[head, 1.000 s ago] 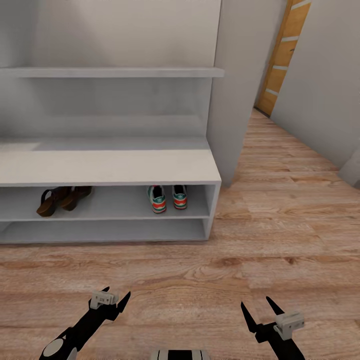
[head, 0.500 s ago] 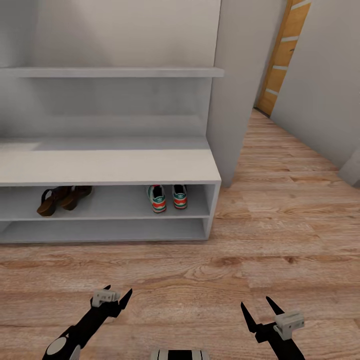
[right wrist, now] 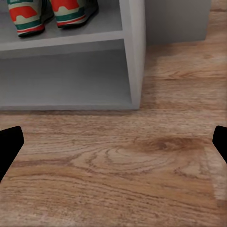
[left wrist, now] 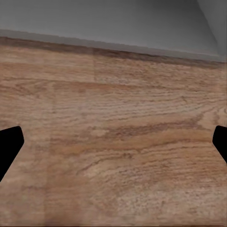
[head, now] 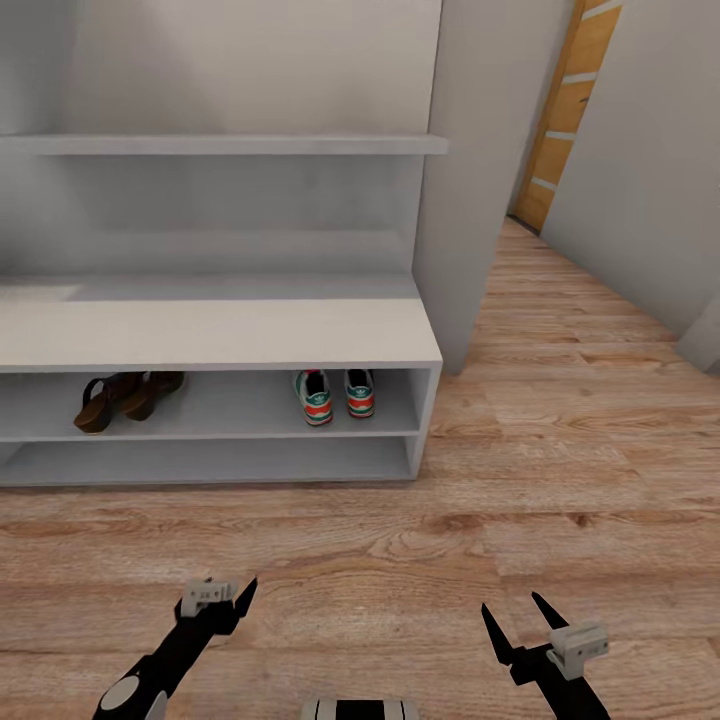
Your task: Pick up the two gym shoes and the two sandals from the corridor floor and place them onto the hallstand (shoe rack) in the corridor, making sure they are on the rack and not on the floor. Arrange them so the two gym shoes are next to each other and the two sandals are next to each other.
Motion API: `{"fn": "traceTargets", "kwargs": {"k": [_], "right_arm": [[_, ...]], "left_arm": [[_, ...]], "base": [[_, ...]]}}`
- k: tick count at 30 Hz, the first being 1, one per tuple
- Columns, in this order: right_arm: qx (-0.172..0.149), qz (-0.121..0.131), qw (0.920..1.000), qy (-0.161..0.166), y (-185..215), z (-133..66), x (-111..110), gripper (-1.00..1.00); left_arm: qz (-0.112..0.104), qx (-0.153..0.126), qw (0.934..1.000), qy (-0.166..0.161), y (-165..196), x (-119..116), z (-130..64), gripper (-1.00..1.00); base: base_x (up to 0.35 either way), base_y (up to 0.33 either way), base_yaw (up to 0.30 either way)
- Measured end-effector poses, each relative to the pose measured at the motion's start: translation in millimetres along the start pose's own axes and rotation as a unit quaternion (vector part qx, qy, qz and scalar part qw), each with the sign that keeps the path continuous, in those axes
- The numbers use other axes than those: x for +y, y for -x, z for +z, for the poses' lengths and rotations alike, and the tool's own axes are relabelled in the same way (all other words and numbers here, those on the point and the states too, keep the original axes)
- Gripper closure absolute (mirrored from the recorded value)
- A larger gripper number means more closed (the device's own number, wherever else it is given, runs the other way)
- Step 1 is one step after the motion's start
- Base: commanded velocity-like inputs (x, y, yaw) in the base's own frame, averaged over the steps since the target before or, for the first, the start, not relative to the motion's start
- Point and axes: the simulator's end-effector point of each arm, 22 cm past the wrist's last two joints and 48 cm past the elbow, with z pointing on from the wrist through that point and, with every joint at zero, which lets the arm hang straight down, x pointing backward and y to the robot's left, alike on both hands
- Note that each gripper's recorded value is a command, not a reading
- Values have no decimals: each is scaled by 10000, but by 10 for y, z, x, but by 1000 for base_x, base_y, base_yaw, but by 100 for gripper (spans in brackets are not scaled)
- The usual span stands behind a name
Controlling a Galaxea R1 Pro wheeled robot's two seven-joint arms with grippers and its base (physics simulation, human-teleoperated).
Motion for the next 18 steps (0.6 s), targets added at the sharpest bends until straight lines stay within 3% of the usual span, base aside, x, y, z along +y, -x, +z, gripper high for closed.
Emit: {"fn": "traceTargets", "kwargs": {"k": [11, 16, 18], "right_arm": [[-6, -3, 10000, 4, 6, 2, 3, -100], [-8, -4, 10000, 5, 8, 3, 4, -100], [-11, -3, 10000, 8, 11, 1, 5, -100]], "left_arm": [[-121, -20, 9998, 132, 32, 79, 47, -100], [-311, -67, 9993, 173, 49, 65, 78, -100], [-490, -93, 9986, 200, 38, 34, 95, -100]], "base": [[0, 0, 0], [0, 0, 0], [0, 0, 0]]}}
